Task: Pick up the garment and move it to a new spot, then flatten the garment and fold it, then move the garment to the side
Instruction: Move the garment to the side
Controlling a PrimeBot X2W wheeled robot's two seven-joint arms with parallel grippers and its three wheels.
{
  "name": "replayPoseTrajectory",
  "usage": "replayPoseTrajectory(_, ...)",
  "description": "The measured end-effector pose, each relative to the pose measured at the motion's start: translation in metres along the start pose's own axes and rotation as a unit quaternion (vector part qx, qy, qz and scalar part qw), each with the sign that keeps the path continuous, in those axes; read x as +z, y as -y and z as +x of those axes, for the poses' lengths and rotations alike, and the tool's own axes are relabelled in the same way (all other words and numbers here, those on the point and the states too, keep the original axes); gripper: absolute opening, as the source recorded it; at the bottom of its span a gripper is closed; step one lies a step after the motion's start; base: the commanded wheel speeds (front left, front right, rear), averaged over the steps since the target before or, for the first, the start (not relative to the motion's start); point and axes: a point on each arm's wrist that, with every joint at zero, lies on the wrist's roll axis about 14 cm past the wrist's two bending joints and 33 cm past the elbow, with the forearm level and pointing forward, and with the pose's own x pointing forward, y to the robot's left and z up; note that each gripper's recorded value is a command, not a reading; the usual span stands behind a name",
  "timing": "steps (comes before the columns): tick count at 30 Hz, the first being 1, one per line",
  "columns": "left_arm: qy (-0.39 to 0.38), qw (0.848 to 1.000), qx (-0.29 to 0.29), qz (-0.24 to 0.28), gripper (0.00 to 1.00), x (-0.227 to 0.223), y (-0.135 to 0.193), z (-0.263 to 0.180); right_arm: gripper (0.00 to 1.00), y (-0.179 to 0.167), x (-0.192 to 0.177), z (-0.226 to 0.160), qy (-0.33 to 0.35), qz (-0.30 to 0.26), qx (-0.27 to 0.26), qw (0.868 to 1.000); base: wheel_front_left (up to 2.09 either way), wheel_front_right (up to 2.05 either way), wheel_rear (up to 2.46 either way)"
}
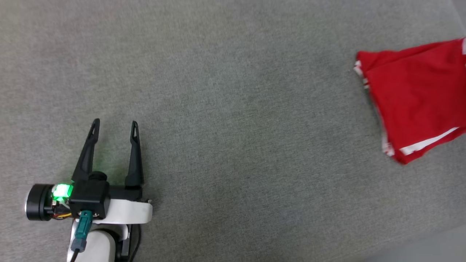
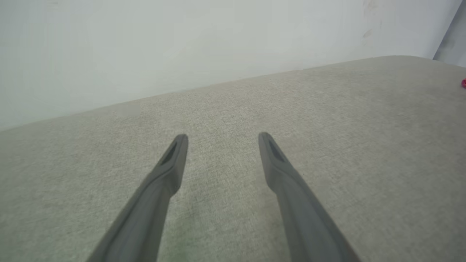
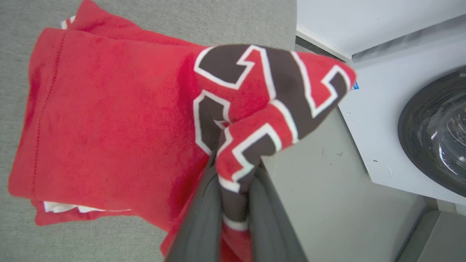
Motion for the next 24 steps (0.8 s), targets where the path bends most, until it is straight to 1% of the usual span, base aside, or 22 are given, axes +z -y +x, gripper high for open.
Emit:
replayPoseTrajectory(4,-0.008,1.000,0.003,0.000,1.00,-0.015,-0.005,0.007,0.00,0.029,-0.008,0.020,-0.025,0.013,-0.045,0.999,0.00,0.00,0.00)
replayPoseTrajectory(7,-0.009,1.000,0.004,-0.003,1.00,-0.022,-0.008,0.012,0.00,0.042,-0.014,0.034,-0.035,0.032,-0.067,0.997,0.00,0.00,0.00)
replayPoseTrajectory(10,-0.010,1.000,0.006,-0.005,1.00,-0.028,-0.009,0.014,0.00,0.041,-0.024,0.049,-0.051,0.037,-0.075,0.995,0.00,0.00,0.00)
replayPoseTrajectory(12,-0.010,1.000,0.009,-0.005,1.00,-0.029,-0.011,0.015,0.00,0.032,-0.032,0.058,-0.060,0.054,-0.069,0.994,0.00,0.00,0.00)
replayPoseTrajectory(13,-0.009,1.000,0.010,-0.006,1.00,-0.028,-0.011,0.015,0.31,0.028,-0.034,0.061,-0.063,0.061,-0.067,0.994,0.00,0.00,0.00)
replayPoseTrajectory(14,-0.008,1.000,0.011,-0.005,1.00,-0.026,-0.011,0.014,1.00,0.025,-0.035,0.062,-0.063,0.063,-0.065,0.994,0.00,0.00,0.00)
replayPoseTrajectory(17,-0.004,1.000,0.017,-0.003,1.00,-0.019,-0.012,0.012,1.00,0.038,-0.025,0.055,-0.033,0.047,-0.091,0.994,0.00,0.00,0.00)
replayPoseTrajectory(20,0.002,1.000,0.026,-0.003,1.00,-0.008,-0.014,0.006,1.00,0.062,-0.001,0.039,0.018,0.015,-0.131,0.991,0.00,0.00,0.00)
replayPoseTrajectory(22,0.005,0.999,0.034,-0.005,1.00,0.000,-0.014,0.000,1.00,0.073,0.019,0.027,0.062,0.001,-0.152,0.986,0.00,0.00,0.00)
replayPoseTrajectory(24,0.013,0.999,0.043,-0.005,1.00,0.011,-0.016,-0.006,1.00,0.078,0.043,0.014,0.116,-0.020,-0.166,0.979,0.00,0.00,0.00)
